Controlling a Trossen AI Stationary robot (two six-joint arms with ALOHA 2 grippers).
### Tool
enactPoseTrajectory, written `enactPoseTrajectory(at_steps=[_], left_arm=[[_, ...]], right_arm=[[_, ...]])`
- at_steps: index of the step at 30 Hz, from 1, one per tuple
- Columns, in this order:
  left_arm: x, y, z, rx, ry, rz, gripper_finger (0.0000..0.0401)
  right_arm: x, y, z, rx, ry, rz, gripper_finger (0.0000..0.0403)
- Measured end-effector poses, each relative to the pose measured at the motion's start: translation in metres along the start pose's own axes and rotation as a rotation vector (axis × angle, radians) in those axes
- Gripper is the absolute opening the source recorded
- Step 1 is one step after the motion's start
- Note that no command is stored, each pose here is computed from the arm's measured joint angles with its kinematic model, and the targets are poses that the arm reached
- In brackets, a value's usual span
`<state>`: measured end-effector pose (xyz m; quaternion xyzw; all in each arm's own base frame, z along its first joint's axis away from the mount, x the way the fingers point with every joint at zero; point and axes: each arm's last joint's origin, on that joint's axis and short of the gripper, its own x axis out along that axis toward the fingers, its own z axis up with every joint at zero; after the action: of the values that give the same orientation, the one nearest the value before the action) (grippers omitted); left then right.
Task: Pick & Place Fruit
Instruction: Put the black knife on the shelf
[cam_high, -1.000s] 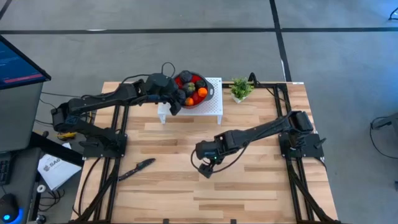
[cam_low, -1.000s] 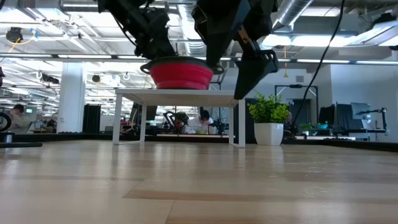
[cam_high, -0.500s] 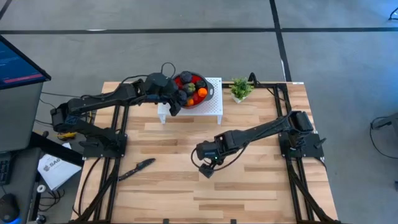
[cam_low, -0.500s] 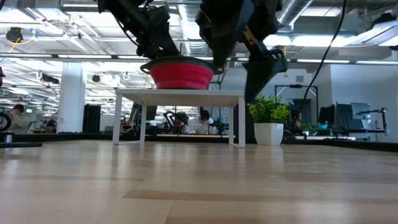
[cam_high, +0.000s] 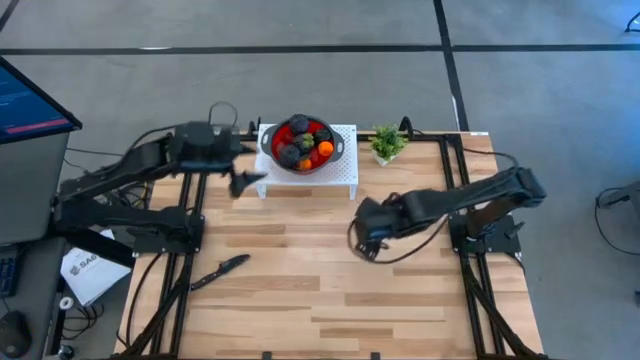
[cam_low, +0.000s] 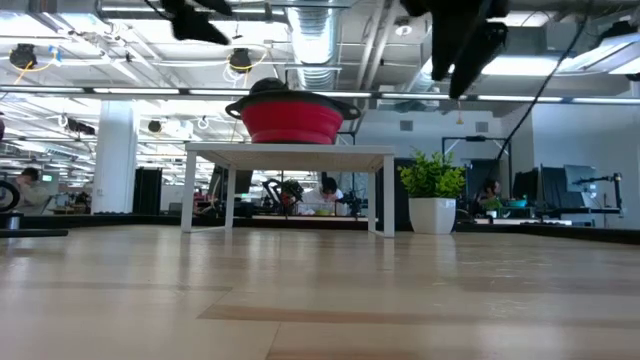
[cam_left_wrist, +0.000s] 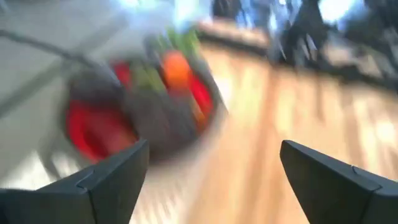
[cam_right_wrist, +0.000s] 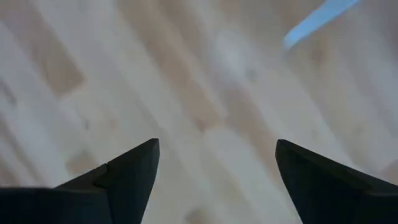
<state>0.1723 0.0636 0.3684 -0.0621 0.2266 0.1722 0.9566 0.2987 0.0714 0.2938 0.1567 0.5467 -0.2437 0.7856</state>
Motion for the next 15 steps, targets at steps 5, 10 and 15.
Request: enactPoseTrajectory(at_steps=[5,10,15], left_arm=[[-0.021,-0.023,-0.034,-0.040,0.297,-0.096,0.0341],[-0.023,-0.047,-0.068,-0.202,0.627,-0.099,0.0330],[-0.017,-0.073,-0.111,-0.357,0.953,-0.032,0.0321]], right_arm=[[0.005,-0.039,-0.012,0.100,-0.181,0.012,0.0309],[0.028,-0.065,-0.020,0.197,-0.310,0.078,0.0309],[0.042,-0.074,-0.017,0.225,-0.412,0.131,0.0309]])
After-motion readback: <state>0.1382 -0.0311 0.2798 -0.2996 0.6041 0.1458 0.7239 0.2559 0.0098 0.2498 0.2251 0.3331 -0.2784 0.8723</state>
